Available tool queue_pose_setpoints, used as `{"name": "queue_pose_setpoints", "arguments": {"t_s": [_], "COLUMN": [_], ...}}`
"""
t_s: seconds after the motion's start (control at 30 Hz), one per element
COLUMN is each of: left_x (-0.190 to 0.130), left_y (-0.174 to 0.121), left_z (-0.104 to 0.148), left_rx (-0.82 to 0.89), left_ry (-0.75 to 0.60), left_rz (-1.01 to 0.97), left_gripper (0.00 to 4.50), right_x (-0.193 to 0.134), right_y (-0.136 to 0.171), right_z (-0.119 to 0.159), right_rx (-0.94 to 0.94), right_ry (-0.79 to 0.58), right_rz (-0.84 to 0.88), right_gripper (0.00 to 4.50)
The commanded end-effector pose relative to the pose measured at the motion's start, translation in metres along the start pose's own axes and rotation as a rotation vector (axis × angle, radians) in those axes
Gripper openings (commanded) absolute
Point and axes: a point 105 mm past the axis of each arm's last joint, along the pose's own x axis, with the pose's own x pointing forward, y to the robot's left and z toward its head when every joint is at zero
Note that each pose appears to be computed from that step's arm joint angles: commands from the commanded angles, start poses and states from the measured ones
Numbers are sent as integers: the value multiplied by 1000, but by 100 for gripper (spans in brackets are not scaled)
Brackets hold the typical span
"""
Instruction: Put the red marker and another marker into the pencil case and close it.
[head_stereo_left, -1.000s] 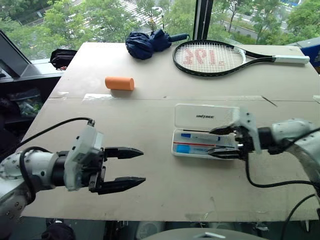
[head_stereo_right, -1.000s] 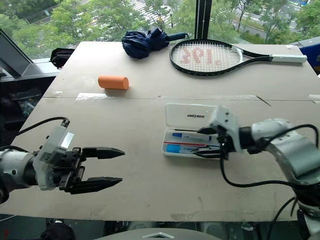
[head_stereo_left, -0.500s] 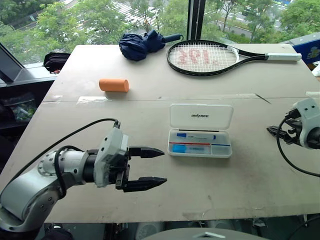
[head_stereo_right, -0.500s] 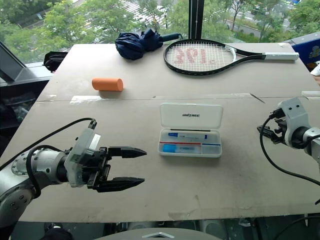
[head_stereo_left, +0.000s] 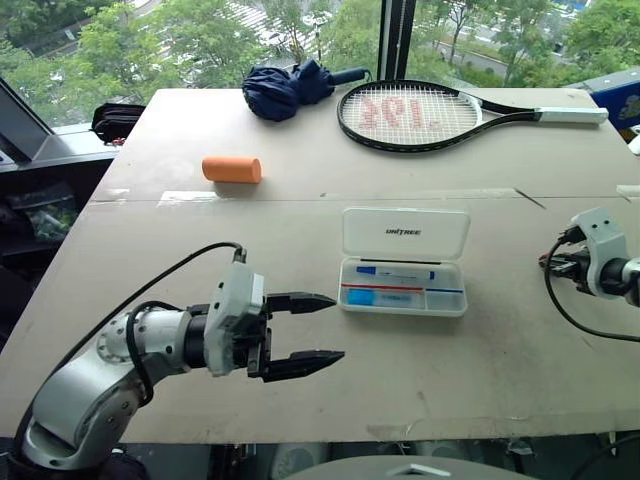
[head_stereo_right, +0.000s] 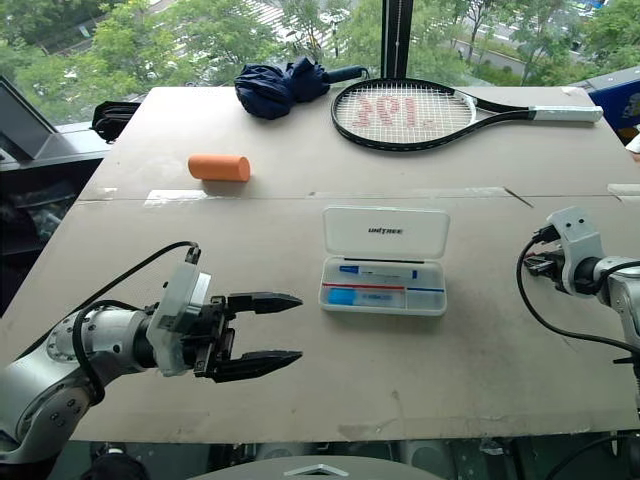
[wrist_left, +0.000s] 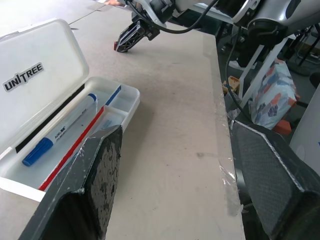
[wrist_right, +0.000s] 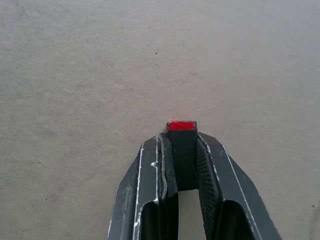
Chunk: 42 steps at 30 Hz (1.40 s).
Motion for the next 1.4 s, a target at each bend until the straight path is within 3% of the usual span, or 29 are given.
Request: {"name": "queue_pose_setpoints", "arguments": {"t_s": [0.03, 0.2, 0.37, 0.6, 1.1, 1.33, 1.4], "left_x": [2, -12, -31, -30, -39, -39, -39], "left_y": [-3, 2, 3, 5, -2, -3, -3], "left_z": [9, -1, -5, 1, -7, -7, -7], "left_rx": [46, 24, 21, 32, 17, 19, 21], "left_ry": [-64, -39, 35, 46, 56, 57, 56], "left_rz": [8, 30, 40, 37, 70, 77, 83], "left_gripper": [351, 351, 351, 351, 351, 351, 351], "right_x": [-20, -47, -47, -34, -14, -25, -35], "right_y": [31, 129, 169, 166, 159, 164, 165], "right_z": [27, 44, 42, 33, 28, 39, 46], "right_rx": [-148, -413, -584, -716, -770, -773, -725], "right_ry": [-112, -198, -167, -101, -96, -146, -185], "right_rz": [162, 568, 716, 755, 788, 827, 857], "right_gripper": [3, 2, 2, 2, 2, 327, 327]}}
